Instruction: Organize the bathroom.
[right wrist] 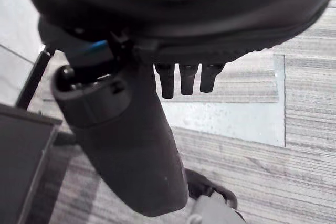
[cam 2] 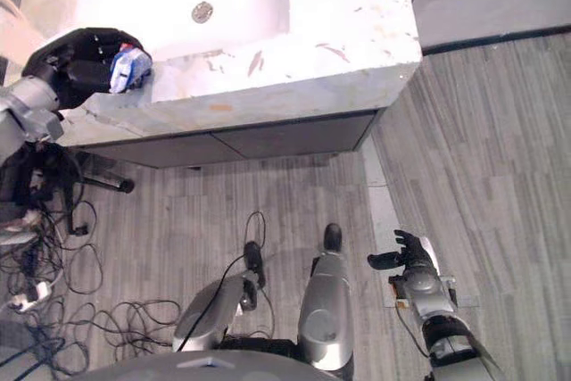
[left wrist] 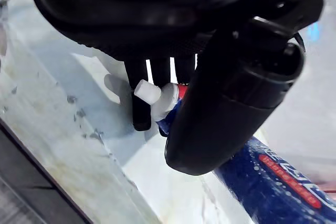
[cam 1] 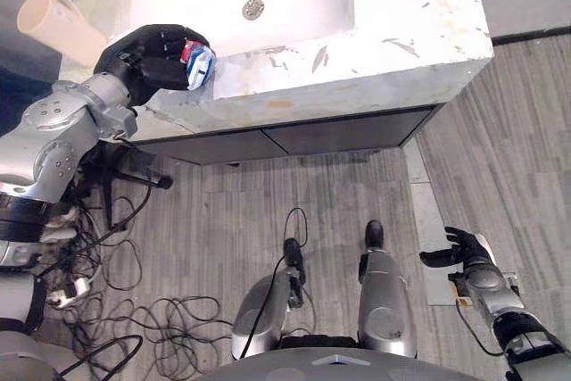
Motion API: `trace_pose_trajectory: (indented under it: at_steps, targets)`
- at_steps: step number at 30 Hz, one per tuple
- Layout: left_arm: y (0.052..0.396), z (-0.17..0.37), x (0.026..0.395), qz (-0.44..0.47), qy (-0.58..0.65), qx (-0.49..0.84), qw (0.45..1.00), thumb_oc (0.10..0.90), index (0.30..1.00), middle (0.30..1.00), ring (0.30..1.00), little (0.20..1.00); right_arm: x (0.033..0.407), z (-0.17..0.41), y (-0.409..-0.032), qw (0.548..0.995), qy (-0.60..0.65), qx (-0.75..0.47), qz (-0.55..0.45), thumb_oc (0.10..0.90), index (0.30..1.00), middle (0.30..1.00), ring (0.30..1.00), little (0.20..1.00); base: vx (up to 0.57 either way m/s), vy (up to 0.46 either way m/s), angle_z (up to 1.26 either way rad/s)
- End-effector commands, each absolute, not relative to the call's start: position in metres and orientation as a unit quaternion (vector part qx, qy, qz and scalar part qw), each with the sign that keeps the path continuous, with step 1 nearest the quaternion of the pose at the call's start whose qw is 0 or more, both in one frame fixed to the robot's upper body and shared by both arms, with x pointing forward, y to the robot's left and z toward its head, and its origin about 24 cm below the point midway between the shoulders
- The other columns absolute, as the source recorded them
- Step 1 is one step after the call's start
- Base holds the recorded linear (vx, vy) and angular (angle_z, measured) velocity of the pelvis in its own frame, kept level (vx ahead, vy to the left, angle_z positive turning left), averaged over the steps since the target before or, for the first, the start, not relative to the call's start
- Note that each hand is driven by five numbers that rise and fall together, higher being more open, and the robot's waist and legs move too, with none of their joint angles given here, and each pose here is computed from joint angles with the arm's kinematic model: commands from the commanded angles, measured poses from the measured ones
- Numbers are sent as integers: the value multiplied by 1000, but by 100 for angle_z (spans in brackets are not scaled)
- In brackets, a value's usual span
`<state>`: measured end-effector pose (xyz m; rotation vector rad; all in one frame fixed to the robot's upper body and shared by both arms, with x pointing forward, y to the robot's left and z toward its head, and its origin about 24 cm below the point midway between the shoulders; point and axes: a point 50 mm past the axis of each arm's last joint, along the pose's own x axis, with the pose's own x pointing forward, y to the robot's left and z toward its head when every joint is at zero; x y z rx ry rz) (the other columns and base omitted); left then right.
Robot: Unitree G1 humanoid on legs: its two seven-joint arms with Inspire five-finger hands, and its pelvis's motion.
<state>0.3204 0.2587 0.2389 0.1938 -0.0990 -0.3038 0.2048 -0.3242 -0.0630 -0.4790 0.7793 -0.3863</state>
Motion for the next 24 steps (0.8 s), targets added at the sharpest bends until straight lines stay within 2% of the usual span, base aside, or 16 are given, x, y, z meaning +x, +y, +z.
trace_pose_trajectory:
  at_steps: [1,8,12,14,15,17,19,21,23,24]
  targets:
    - [267,284,310,-135,-137,105,976,400,300,300,300,300,190,-54,-345,875,341,-224,-263,800,900,900,900,900,48,-78,1]
    - [272,277,311,-132,-115,88,981,400,300,300,300,300,200,9,-383,870,214,-188,-401,800,900,900,900,900,80,-66,-7]
    - [281,276,309,-114,-115,61,985,400,300,300,300,300,211,86,-409,867,71,-206,-449,800,900,900,900,900,128,28,-7]
    - [282,279,310,-115,-119,50,985,400,300,300,300,300,219,120,-408,865,9,-222,-449,800,900,900,900,900,113,53,-8]
    - [283,282,310,-113,-121,40,985,400,300,300,300,300,225,150,-403,866,-49,-232,-440,800,900,900,900,900,52,40,-5]
    - [284,284,312,-113,-122,31,986,400,300,300,300,300,229,169,-398,865,-88,-244,-430,800,900,900,900,900,73,42,-2]
    - [284,286,316,-114,-114,14,987,400,300,300,300,300,239,216,-373,868,-187,-261,-379,800,900,900,900,900,99,65,-3]
    - [284,286,318,-116,-112,8,987,400,300,300,300,300,243,232,-361,872,-224,-266,-344,800,900,900,900,900,49,41,-4]
    - [279,287,322,-125,-110,-9,986,400,300,300,300,300,252,255,-340,878,-266,-276,-287,800,900,900,900,900,55,27,-3]
    - [275,288,324,-133,-108,-16,985,400,300,300,300,300,259,268,-323,889,-289,-275,-224,800,900,900,900,900,74,19,-2]
